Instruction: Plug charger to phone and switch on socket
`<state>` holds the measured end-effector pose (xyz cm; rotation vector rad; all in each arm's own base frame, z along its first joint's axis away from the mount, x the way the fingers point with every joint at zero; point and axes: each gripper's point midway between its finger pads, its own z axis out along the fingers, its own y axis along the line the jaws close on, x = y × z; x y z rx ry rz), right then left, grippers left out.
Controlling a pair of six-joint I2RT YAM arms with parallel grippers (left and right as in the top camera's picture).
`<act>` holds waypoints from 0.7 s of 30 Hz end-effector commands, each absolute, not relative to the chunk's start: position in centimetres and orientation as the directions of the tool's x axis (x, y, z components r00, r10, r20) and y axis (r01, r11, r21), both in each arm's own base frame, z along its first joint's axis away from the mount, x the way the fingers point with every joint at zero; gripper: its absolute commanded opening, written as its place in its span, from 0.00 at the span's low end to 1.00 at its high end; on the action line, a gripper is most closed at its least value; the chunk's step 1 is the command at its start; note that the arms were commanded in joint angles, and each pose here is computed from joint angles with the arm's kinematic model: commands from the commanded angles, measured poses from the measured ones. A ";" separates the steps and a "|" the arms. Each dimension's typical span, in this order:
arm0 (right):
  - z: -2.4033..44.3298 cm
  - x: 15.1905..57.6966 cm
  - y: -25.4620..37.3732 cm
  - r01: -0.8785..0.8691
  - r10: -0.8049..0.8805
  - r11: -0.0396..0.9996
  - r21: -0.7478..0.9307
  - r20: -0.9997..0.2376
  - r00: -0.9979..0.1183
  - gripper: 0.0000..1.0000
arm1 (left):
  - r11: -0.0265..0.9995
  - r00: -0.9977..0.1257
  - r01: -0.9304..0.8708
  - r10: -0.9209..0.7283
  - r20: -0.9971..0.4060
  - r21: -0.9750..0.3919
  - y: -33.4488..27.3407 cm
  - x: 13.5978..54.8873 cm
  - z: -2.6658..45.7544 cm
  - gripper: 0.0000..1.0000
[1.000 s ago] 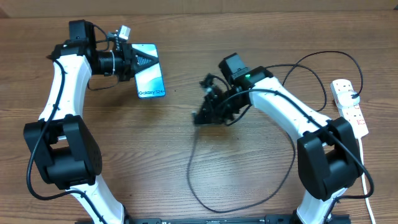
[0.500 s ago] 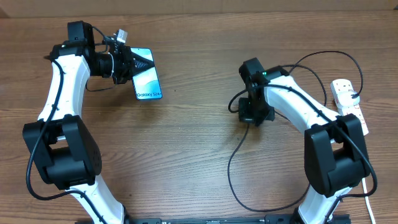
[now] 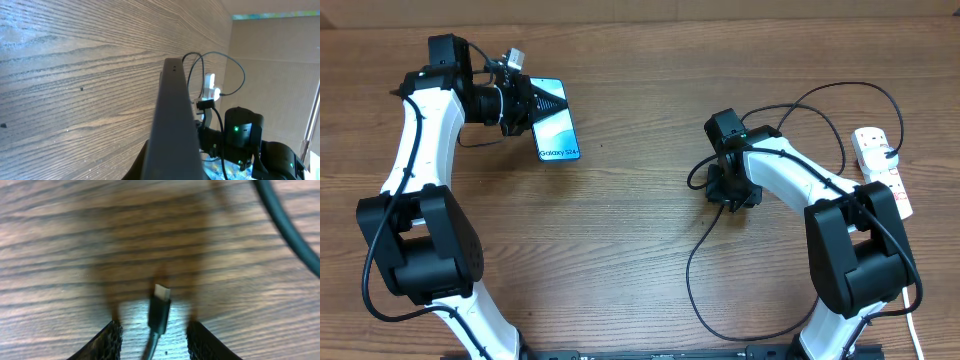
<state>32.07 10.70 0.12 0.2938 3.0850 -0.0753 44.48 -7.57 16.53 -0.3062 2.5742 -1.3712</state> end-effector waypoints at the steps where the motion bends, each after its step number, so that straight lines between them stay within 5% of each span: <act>1: 0.5 32.1 9.7 0.274 0.267 0.959 -0.078 -0.081 -0.960 0.43 | 0.531 -0.960 -0.090 -0.272 -0.069 -0.842 -8.0 44.4 16.5 0.04; 21: -0.7 31.6 11.5 0.327 0.327 0.945 0.003 -0.006 -0.945 0.07 | 0.531 -0.960 -0.096 -0.272 -0.062 -0.842 -8.1 44.3 16.5 0.04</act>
